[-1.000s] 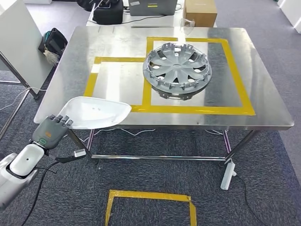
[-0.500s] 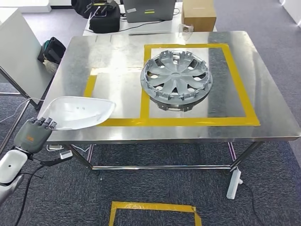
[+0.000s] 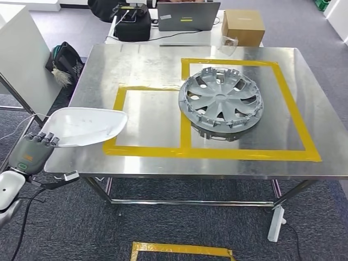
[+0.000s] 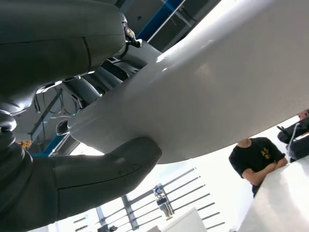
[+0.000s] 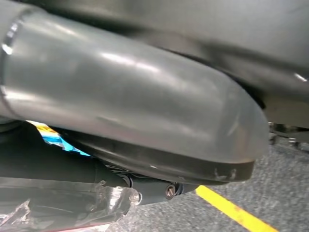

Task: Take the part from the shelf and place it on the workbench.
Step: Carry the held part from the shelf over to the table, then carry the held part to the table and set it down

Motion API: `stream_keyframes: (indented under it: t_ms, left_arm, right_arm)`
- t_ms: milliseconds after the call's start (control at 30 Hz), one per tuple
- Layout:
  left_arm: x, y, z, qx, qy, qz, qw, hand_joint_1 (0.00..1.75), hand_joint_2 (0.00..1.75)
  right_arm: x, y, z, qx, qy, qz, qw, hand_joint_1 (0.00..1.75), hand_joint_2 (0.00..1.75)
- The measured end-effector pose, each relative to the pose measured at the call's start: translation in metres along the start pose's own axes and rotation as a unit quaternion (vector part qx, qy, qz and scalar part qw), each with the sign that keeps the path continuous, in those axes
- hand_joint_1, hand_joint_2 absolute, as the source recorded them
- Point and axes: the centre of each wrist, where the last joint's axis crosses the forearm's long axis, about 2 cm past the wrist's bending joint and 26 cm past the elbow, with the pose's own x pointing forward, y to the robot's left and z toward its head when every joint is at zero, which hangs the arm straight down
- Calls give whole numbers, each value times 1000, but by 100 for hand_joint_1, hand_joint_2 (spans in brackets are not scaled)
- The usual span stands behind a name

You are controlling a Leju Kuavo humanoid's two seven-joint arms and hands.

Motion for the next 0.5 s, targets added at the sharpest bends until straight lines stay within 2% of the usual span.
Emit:
stream_keyframes:
  t_ms: [133, 500]
  left_arm:
    - [-3, 1, -1, 2, -7, 1, 1000, 175, 175]
    - [-5, 10, -13, 27, -69, 37, 997, 175, 175]
  right_arm:
    - [-1, 1, 0, 1, 1, 2, 1000, 0, 0]
    - [3, 6, 1, 6, -6, 15, 1000, 0, 0]
